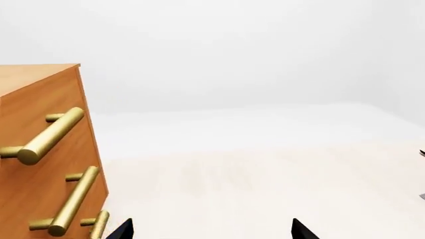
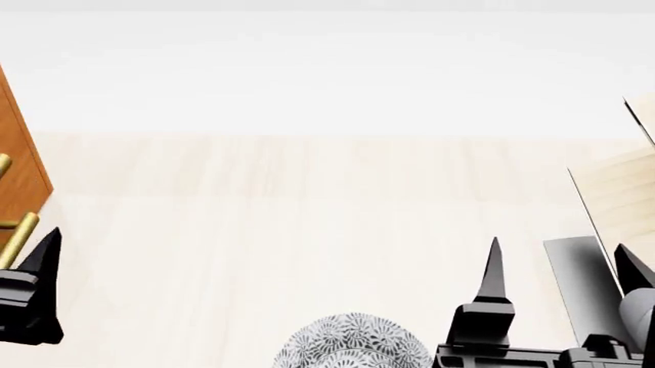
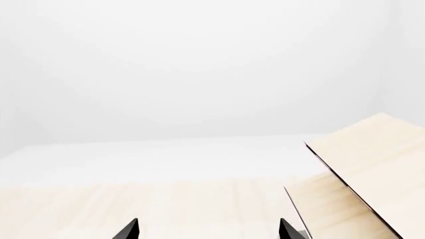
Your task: Close the top drawer of the cabinet and put the bowl on top of it.
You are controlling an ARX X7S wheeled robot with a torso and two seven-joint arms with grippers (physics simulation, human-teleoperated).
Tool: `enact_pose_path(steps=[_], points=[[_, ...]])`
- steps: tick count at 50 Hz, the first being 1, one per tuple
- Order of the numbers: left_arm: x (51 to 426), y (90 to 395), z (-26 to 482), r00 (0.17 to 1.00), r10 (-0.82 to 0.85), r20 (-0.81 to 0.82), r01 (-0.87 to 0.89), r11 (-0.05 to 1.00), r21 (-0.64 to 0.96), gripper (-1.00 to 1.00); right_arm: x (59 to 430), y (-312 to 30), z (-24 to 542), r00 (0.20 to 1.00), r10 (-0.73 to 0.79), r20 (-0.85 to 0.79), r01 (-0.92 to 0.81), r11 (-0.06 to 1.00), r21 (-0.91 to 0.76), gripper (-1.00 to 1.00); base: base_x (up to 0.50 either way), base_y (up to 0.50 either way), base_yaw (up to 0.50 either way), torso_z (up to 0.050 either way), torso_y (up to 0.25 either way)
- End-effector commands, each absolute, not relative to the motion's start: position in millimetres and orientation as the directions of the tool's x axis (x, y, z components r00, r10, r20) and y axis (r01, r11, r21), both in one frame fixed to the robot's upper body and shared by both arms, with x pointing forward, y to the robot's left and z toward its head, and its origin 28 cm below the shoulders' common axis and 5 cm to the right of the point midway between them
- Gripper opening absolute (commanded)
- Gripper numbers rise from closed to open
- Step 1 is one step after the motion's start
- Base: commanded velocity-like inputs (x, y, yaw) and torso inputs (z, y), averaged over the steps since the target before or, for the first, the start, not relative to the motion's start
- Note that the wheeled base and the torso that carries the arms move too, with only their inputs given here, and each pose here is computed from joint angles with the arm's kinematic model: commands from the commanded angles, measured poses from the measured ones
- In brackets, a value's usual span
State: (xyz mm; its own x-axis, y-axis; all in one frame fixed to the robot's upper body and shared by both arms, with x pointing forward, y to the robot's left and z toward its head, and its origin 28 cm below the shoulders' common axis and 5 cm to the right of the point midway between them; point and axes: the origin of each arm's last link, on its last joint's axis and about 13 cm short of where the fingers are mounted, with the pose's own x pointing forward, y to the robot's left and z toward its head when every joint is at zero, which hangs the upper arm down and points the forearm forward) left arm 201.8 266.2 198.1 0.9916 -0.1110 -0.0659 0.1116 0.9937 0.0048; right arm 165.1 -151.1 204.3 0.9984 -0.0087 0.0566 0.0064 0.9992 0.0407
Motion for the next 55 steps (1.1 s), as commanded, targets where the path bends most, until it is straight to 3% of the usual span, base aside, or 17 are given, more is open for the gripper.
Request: enact_pose_path(steps=[1,29,33,38,42,55], points=[[219.8,265.1,210.8,0.974,-0.191,-0.124,0.185,0.981,-0.059,1.0,162.9,-150.9,205.3,0.998,-0.004,0.055,0.002,0.999,0.039,1.0,0.0,0.0,0.0,0.0,0.0],[256.9,261.0,222.1,0.982,-0.158,-0.105,0.146,0.982,-0.117,1.0,159.9,-155.7,202.6,0.999,-0.017,0.051,0.015,0.999,0.046,1.0,0.0,0.0,0.0,0.0,0.0],[257.3,259.9,223.5,0.982,-0.171,-0.082,0.161,0.979,-0.121,1.0,159.9,-156.6,201.2,0.999,-0.02,0.049,0.018,0.999,0.049,1.0,0.0,0.0,0.0,0.0,0.0],[265.4,254.9,219.6,0.962,-0.184,-0.202,0.183,0.983,-0.022,1.0,161.0,-156.7,198.9,0.999,-0.021,0.045,0.018,0.999,0.05,1.0,0.0,0.0,0.0,0.0,0.0],[268.2,255.1,225.6,0.964,-0.208,-0.166,0.197,0.977,-0.077,1.0,161.2,-156.2,198.2,0.999,-0.019,0.043,0.017,0.999,0.049,1.0,0.0,0.0,0.0,0.0,0.0],[271.4,245.3,230.6,0.938,-0.307,-0.161,0.306,0.951,-0.032,1.0,160.6,-155.9,195.4,0.999,-0.02,0.036,0.018,0.999,0.049,1.0,0.0,0.0,0.0,0.0,0.0]])
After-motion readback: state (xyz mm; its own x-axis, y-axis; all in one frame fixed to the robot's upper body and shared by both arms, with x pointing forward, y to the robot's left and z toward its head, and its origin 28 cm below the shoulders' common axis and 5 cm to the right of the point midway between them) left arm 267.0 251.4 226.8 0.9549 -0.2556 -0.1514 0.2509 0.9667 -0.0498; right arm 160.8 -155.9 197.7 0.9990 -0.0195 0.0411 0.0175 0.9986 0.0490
